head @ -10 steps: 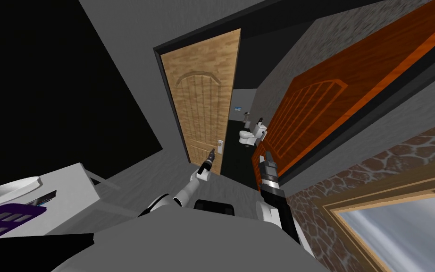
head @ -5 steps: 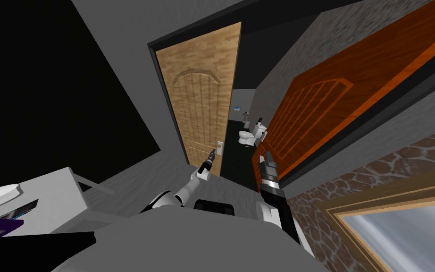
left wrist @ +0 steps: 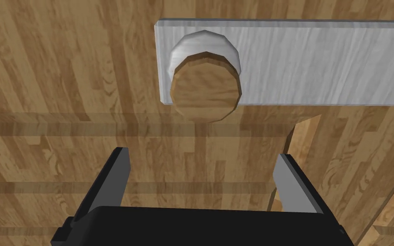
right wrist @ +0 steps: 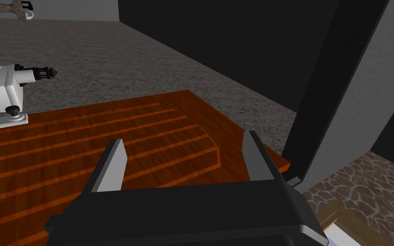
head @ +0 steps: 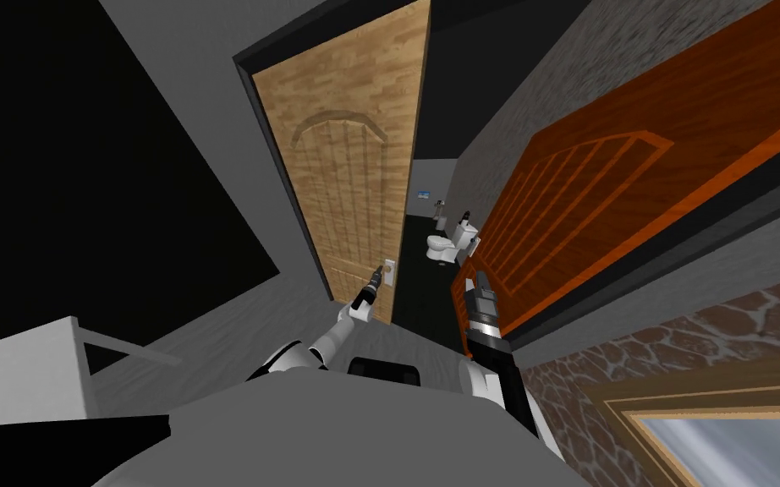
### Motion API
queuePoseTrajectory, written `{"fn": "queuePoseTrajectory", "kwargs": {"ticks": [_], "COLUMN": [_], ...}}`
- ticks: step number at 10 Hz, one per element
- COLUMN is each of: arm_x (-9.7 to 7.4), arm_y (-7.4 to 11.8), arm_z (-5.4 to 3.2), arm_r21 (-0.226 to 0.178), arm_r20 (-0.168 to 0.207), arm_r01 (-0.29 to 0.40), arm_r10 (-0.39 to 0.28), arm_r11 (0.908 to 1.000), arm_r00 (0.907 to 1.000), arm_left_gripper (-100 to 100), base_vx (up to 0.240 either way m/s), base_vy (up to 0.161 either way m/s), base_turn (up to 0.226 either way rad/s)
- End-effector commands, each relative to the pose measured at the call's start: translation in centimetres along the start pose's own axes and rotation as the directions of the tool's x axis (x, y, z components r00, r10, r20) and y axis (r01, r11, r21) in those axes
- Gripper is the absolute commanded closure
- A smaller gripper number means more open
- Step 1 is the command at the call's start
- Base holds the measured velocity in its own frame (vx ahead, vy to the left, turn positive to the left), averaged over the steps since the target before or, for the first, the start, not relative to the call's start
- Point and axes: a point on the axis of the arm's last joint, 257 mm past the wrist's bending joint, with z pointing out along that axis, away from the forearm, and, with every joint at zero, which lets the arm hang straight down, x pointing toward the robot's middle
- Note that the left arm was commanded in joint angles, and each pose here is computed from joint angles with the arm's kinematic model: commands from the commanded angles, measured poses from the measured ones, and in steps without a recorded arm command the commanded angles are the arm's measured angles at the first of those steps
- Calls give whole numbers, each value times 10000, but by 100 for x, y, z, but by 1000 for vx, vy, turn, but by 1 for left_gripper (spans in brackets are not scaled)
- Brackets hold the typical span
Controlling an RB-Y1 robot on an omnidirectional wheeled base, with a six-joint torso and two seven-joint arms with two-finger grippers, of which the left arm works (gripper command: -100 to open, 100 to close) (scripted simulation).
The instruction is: Push the door open
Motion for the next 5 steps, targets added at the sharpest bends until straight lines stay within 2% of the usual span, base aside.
{"fn": "queuePoseTrajectory", "kwargs": {"ticks": [1,3,4,5], "arm_x": [39,224,160,160], "arm_y": [-5,-30,-18,-18], "arm_z": [6,19,11,11], "arm_r21": [0,24,12,12], "arm_r20": [-1,-87,-63,-63], "arm_r01": [102,455,342,342], "arm_r10": [-102,-455,-342,-342], "arm_r11": [9999,9990,9994,9994], "arm_r00": [9999,9989,9994,9994], "arm_left_gripper": [-100,-100,-100,100], "base_vx": [196,196,79,-7], "base_vy": [-68,-50,-19,1], "base_turn": [-18,-23,-2,8]}}
